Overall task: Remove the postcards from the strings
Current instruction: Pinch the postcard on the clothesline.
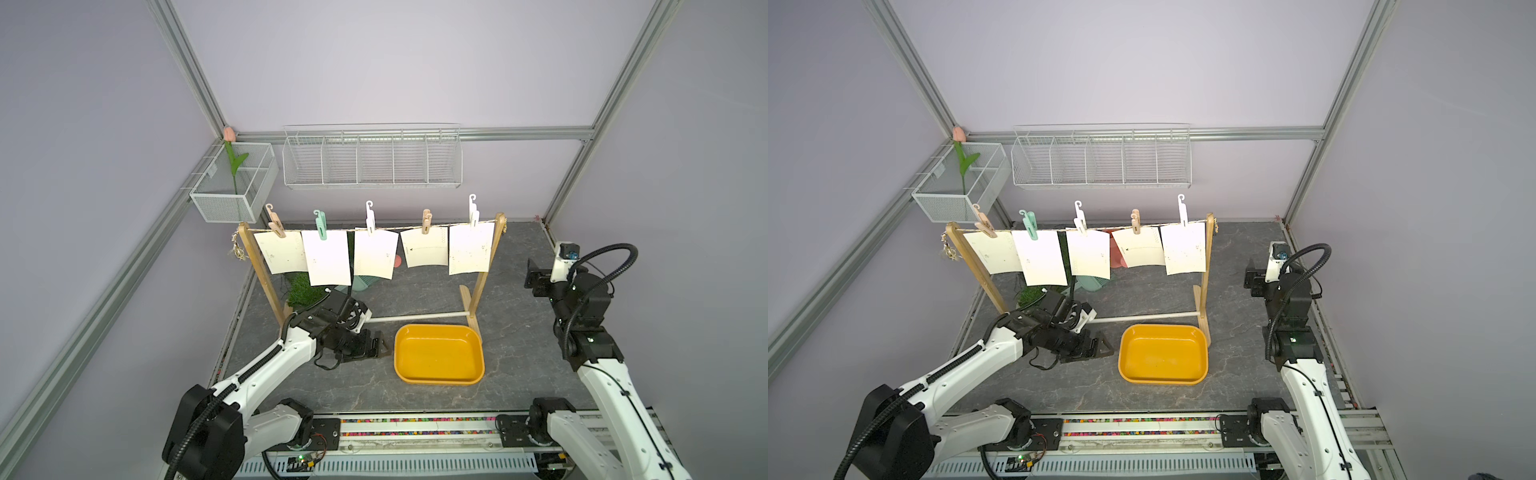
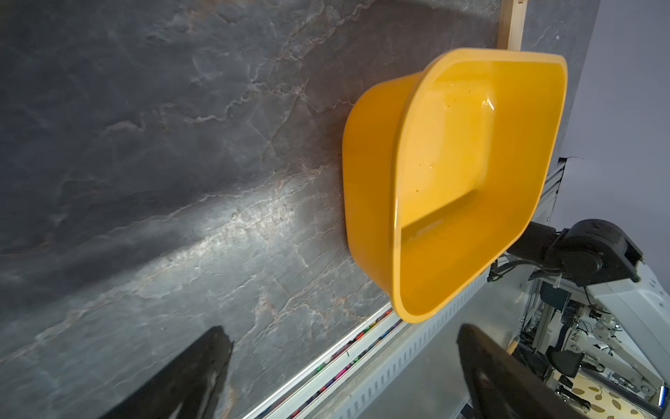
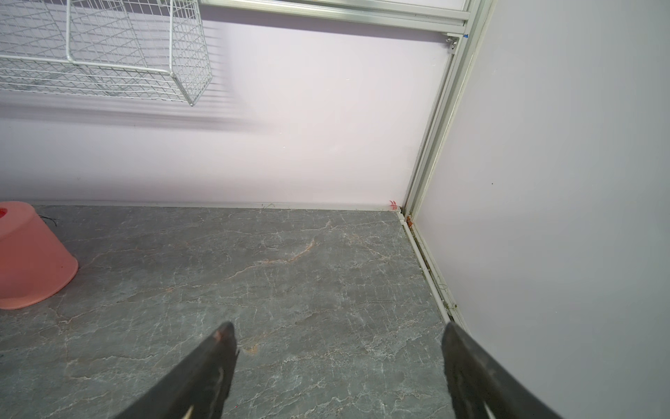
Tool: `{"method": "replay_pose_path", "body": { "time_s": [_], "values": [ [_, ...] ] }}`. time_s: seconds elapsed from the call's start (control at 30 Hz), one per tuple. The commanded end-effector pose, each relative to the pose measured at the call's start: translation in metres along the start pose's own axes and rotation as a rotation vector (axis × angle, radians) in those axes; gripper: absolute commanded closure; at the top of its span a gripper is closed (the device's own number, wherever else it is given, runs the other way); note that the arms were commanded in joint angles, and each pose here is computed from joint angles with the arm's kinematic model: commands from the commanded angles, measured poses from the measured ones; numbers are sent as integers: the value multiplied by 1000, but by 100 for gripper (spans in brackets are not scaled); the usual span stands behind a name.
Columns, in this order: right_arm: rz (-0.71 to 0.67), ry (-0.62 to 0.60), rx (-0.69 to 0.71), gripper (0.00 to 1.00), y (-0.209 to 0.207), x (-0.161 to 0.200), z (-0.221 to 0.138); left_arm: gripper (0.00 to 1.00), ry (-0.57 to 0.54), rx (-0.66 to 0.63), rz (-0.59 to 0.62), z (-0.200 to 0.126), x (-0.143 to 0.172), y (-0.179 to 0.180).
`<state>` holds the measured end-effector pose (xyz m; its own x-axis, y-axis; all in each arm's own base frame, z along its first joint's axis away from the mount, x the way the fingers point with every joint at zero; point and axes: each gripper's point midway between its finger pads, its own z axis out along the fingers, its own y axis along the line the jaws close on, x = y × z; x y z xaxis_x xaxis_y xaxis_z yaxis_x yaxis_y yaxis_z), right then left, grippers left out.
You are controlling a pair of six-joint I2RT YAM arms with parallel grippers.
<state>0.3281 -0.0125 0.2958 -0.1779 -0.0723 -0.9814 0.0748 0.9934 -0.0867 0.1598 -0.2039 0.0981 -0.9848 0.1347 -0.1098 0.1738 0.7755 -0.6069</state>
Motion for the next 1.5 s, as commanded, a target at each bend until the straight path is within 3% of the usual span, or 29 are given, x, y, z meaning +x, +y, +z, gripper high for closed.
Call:
{"method": "replay_pose_path", "body": {
  "time_s": [0.0, 0.2, 0.37, 0.53, 0.73, 0.9, 1.1, 1.23, 1.33, 1.47],
  "values": [
    [13, -37, -1, 11, -1, -21, -5, 0, -25, -22, -54, 4, 6, 3],
    [57, -42, -42, 11, 4, -32, -12, 0, 26, -39, -46, 27, 38, 1],
    [110, -63, -66, 11, 7, -43, -22, 0, 14, -64, 78, 27, 55, -13],
    [329, -41, 15, 11, -10, -47, -32, 0, -133, -40, 292, -5, 46, -49],
    [414, -108, -110, 11, 4, -81, -56, 0, -382, 129, 585, -61, 30, -100],
    [280, -212, -473, 11, 57, -133, -98, 1, -508, 241, 852, -94, 29, -141],
    [155, -234, -820, 11, 101, -183, -156, 4, -631, 285, 1046, -122, 16, -183],
    [95, -260, -933, 11, 112, -208, -181, 5, -755, 353, 1129, -145, 7, -216],
    [55, -244, -996, 11, 119, -219, -187, 7, -798, 430, 1190, -148, 3, -241],
    [28, -210, -1091, 11, 128, -232, -185, 8, -822, 440, 1259, -148, -7, -261]
  ]
}}
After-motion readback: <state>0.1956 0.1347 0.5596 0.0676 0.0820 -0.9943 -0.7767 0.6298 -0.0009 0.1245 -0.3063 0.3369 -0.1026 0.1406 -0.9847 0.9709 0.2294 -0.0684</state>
